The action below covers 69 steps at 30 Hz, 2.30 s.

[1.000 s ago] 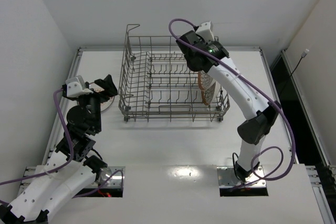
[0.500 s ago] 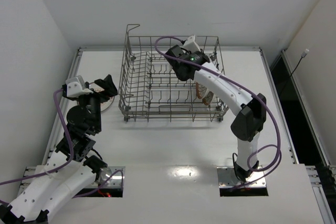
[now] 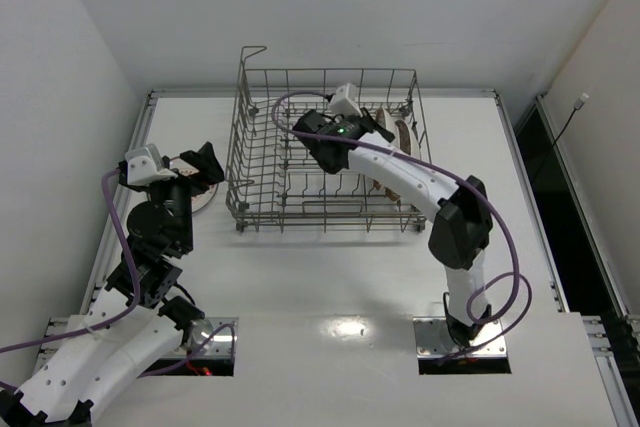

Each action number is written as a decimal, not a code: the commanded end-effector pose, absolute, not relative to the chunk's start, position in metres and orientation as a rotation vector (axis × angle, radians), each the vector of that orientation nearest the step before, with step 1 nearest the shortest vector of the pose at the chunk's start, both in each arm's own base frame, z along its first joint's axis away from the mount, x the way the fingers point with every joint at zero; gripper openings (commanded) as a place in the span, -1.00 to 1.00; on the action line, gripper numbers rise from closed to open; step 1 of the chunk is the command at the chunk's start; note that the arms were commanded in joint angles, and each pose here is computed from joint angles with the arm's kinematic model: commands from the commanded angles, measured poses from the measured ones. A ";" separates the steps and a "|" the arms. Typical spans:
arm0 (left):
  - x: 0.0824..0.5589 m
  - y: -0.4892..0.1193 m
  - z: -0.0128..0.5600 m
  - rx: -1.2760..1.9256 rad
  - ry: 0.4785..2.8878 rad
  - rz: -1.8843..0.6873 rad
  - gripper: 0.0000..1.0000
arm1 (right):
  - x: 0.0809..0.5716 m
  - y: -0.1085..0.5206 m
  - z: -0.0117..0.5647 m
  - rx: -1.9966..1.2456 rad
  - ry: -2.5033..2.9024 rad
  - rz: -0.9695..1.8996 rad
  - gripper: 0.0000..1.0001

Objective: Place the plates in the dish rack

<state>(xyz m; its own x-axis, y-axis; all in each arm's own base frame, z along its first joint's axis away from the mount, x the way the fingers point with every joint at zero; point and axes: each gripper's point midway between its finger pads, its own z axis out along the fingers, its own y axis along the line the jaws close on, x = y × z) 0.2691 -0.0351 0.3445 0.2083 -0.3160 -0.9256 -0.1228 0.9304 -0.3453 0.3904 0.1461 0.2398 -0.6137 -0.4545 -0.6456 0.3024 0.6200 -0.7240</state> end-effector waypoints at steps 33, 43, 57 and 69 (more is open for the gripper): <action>0.269 -0.024 0.347 -0.459 1.333 -0.100 0.98 | 0.298 0.167 0.285 -0.030 2.132 -0.285 0.99; 0.277 -0.002 0.315 -0.608 1.380 0.078 1.00 | 0.221 0.181 0.230 -0.090 2.218 0.321 0.99; 0.300 0.033 0.287 -0.986 1.471 -0.136 1.00 | 0.170 0.162 0.227 -0.060 2.182 0.590 0.99; 0.298 0.057 0.118 -1.487 1.606 -0.498 1.00 | 0.139 0.158 0.248 -0.077 2.113 0.792 0.99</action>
